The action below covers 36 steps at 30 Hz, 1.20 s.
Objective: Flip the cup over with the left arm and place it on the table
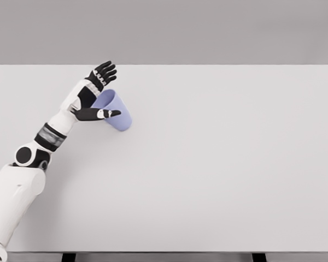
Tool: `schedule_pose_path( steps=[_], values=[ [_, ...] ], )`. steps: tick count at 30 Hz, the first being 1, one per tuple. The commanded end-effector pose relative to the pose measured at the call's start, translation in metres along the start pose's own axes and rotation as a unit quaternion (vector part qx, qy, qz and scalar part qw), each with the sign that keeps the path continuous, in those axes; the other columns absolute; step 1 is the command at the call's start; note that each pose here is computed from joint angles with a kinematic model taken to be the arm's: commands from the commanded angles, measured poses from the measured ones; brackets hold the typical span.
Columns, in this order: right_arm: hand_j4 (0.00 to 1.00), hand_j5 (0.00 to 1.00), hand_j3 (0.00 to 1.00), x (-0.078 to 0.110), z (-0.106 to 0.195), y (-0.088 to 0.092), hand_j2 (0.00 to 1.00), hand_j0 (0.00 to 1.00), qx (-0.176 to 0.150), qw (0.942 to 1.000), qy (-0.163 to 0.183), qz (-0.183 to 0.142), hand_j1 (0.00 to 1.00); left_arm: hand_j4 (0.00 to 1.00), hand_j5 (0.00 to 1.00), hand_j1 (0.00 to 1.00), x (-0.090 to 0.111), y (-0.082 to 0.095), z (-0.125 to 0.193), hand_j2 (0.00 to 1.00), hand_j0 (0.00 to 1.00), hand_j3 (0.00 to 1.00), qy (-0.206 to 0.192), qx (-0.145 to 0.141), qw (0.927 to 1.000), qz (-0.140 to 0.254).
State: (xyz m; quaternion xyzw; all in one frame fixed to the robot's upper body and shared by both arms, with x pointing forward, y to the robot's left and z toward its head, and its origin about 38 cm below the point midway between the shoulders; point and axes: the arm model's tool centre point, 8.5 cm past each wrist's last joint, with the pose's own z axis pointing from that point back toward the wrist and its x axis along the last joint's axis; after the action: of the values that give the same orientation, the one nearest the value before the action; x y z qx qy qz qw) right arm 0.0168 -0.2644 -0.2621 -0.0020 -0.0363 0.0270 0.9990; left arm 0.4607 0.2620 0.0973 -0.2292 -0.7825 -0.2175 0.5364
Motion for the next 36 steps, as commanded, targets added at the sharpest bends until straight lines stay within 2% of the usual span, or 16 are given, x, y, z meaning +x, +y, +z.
schedule_pose_path(
  steps=[1,6,9,13,16,17,18,20,21,22,23,24,25,28,31,36],
  values=[
    [1.00,1.00,1.00,0.000,0.000,0.000,1.00,1.00,0.000,1.0000,0.000,0.000,1.00,1.00,1.00,1.00,-0.001,-0.007,-0.004,1.00,1.00,1.00,-0.003,-0.006,1.0000,0.004],
    [1.00,1.00,1.00,0.000,0.000,0.000,1.00,1.00,0.000,1.0000,0.000,0.000,1.00,1.00,1.00,1.00,0.003,-0.006,-0.010,1.00,1.00,1.00,-0.007,-0.010,0.9999,-0.003],
    [1.00,1.00,1.00,0.000,0.000,0.000,1.00,1.00,0.000,1.0000,0.000,0.000,1.00,1.00,1.00,1.00,0.016,-0.011,-0.021,1.00,1.00,1.00,-0.030,-0.025,0.9992,-0.008],
    [1.00,1.00,1.00,0.000,0.000,0.000,1.00,1.00,0.000,1.0000,0.000,0.000,1.00,1.00,1.00,1.00,0.023,-0.015,-0.026,1.00,1.00,1.00,-0.041,-0.034,0.9985,-0.011],
    [1.00,1.00,1.00,0.000,0.000,0.000,1.00,1.00,0.000,1.0000,0.000,0.000,1.00,1.00,1.00,1.00,0.053,-0.016,-0.032,1.00,1.00,1.00,-0.073,-0.062,0.9948,-0.035],
    [1.00,1.00,1.00,0.000,0.000,0.000,1.00,1.00,0.000,1.0000,0.000,0.000,1.00,1.00,1.00,1.00,0.068,-0.015,-0.031,1.00,1.00,1.00,-0.081,-0.083,0.9917,-0.054],
    [1.00,1.00,1.00,0.001,0.000,0.000,1.00,1.00,0.000,1.0000,-0.001,0.000,1.00,1.00,1.00,1.00,0.081,-0.008,-0.028,1.00,1.00,1.00,-0.083,-0.092,0.9897,-0.072],
    [1.00,1.00,1.00,0.000,0.000,0.000,1.00,1.00,0.000,1.0000,0.000,0.000,1.00,1.00,1.00,1.00,0.093,0.016,-0.022,1.00,1.00,1.00,-0.069,-0.090,0.9880,-0.105],
    [1.00,1.00,1.00,0.000,0.000,0.000,1.00,1.00,0.000,1.0000,0.000,0.000,1.00,1.00,1.00,1.00,0.092,0.036,-0.016,1.00,1.00,1.00,-0.041,-0.080,0.9875,-0.129],
    [1.00,1.00,1.00,0.001,0.000,0.000,1.00,1.00,0.000,1.0000,-0.001,0.000,1.00,1.00,1.00,1.00,0.093,0.049,-0.010,1.00,1.00,1.00,-0.024,-0.074,0.9864,-0.144],
    [1.00,1.00,1.00,0.000,0.000,0.000,1.00,1.00,0.000,1.0000,0.000,0.000,1.00,1.00,1.00,1.00,0.088,0.088,0.016,1.00,1.00,1.00,0.045,-0.056,0.9790,-0.191],
    [1.00,1.00,1.00,0.001,0.000,0.000,1.00,1.00,0.000,1.0000,-0.001,0.000,1.00,1.00,1.00,1.00,0.088,0.111,0.034,1.00,1.00,1.00,0.090,-0.046,0.9697,-0.222],
    [1.00,1.00,1.00,0.000,0.000,0.000,1.00,1.00,0.000,1.0000,0.000,0.000,1.00,1.00,1.00,1.00,0.085,0.118,0.040,1.00,1.00,1.00,0.111,-0.046,0.9644,-0.235],
    [1.00,1.00,1.00,0.000,0.000,0.000,1.00,1.00,0.000,1.0000,-0.001,0.000,1.00,1.00,1.00,1.00,0.071,0.124,0.056,1.00,1.00,1.00,0.174,-0.074,0.9415,-0.279],
    [1.00,1.00,1.00,0.000,0.000,0.000,1.00,1.00,0.000,1.0000,0.000,0.000,1.00,1.00,1.00,1.00,0.071,0.120,0.066,1.00,1.00,1.00,0.207,-0.119,0.9227,-0.303],
    [1.00,1.00,1.00,0.001,0.000,0.000,1.00,1.00,0.000,1.0000,-0.001,0.000,1.00,1.00,1.00,1.00,0.071,0.119,0.066,1.00,1.00,1.00,0.207,-0.122,0.9215,-0.305]
  ],
)
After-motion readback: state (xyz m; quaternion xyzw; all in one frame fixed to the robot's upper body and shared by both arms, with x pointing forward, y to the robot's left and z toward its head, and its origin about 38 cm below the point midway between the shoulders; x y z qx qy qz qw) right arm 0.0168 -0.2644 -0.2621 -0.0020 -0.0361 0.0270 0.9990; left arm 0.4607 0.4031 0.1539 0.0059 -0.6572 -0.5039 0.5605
